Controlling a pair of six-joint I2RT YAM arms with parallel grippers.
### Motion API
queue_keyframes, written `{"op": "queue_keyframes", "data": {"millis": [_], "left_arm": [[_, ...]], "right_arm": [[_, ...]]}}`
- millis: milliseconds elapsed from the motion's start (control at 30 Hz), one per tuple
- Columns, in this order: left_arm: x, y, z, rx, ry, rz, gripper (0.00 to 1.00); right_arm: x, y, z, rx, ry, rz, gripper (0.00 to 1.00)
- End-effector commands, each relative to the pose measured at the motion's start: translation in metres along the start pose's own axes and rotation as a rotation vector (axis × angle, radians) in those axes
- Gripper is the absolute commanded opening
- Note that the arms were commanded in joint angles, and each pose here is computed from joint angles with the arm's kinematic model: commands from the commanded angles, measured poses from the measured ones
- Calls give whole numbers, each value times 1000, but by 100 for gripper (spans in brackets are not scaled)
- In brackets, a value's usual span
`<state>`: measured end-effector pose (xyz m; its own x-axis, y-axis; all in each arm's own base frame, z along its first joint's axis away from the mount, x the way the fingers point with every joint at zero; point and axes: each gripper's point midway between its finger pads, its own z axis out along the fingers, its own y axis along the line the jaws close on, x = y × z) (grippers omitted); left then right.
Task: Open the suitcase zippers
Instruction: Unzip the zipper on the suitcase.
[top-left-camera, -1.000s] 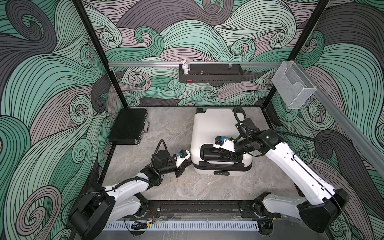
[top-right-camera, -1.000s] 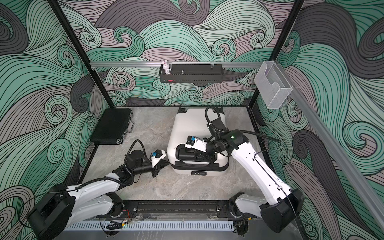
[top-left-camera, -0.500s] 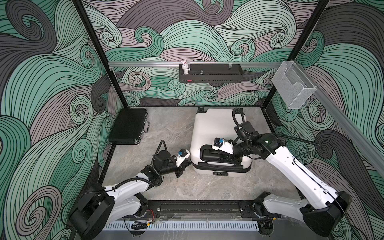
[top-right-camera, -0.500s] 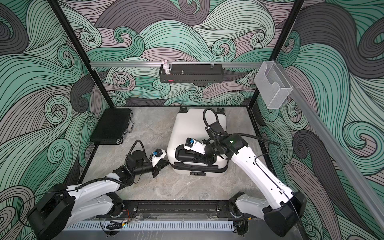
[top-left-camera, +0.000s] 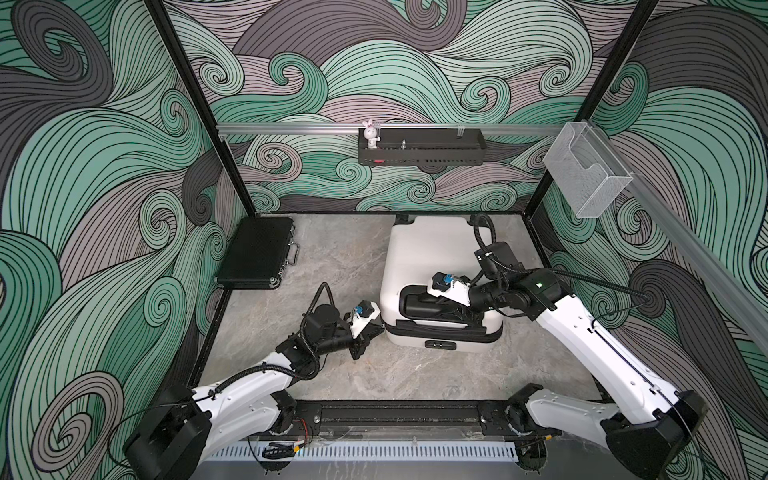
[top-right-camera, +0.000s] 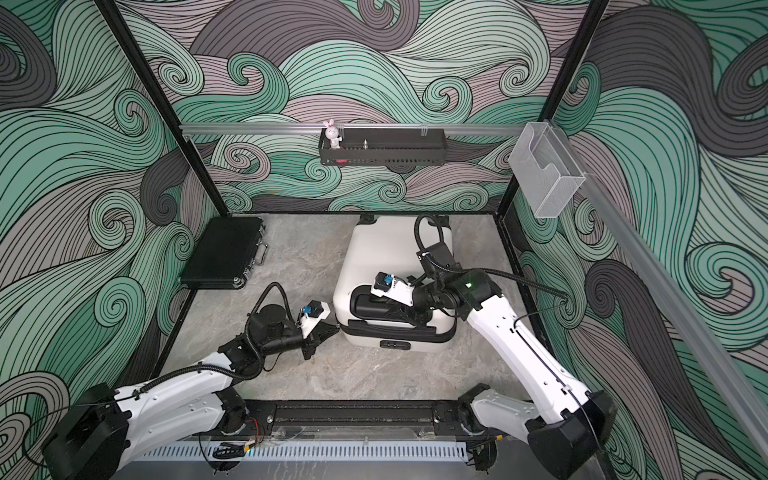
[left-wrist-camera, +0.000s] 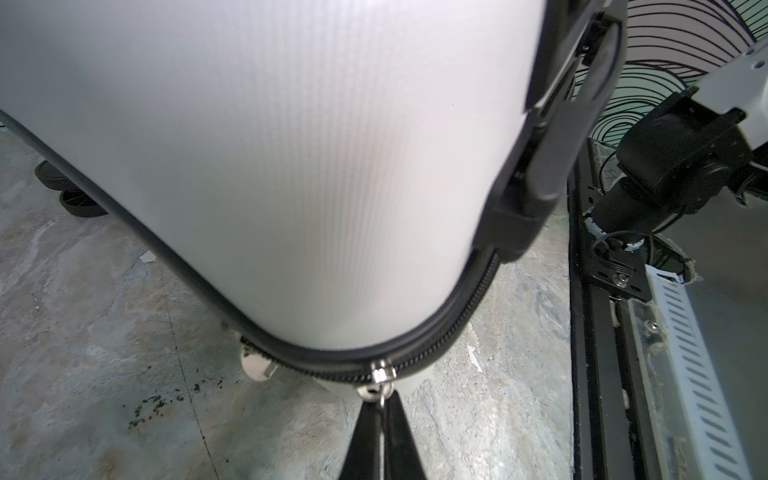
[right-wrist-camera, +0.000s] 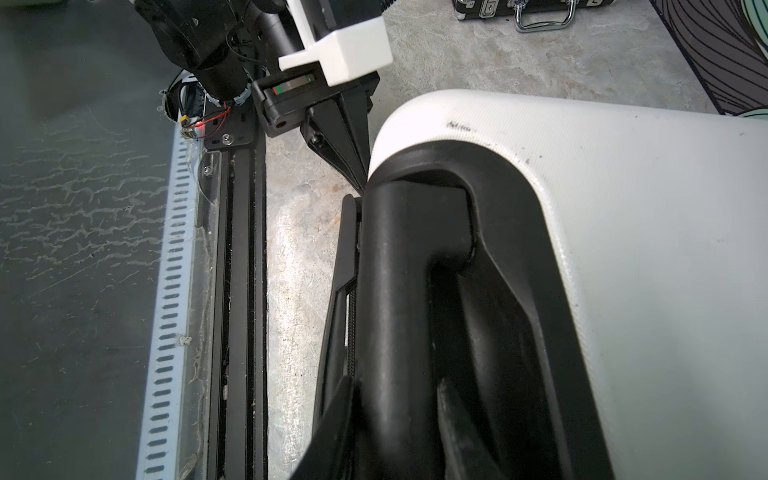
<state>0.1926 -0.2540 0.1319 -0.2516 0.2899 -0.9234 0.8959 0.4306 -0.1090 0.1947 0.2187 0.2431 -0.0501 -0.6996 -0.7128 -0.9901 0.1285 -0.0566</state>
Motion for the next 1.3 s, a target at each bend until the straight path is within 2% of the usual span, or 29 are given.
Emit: {"op": "queue_keyframes", "data": {"millis": [0, 200, 467, 700, 933, 1167, 1267], "left_arm": [[-30, -28, -5, 136, -91, 24, 0], [-48, -35, 0, 180, -114, 35, 0], [-54, -45, 9, 224, -124, 27, 0], [-63, -52, 11, 241, -141, 37, 0], [-66, -59, 12, 254, -125, 55, 0], [-79, -71, 9, 270, -159, 83, 0], [-77, -72, 8, 266, -148, 84, 0]], "right_arm": [[-47, -47, -26, 229, -165, -98, 0], [-53, -49, -16, 245, -176, -46, 0], [-76, -58, -5, 296, -229, 43, 0], [-86, -80, 15, 368, -233, 212, 0], [-101, -79, 35, 384, -275, 264, 0], [-107, -87, 55, 393, -279, 341, 0], [-108, -87, 60, 390, -268, 317, 0]]}}
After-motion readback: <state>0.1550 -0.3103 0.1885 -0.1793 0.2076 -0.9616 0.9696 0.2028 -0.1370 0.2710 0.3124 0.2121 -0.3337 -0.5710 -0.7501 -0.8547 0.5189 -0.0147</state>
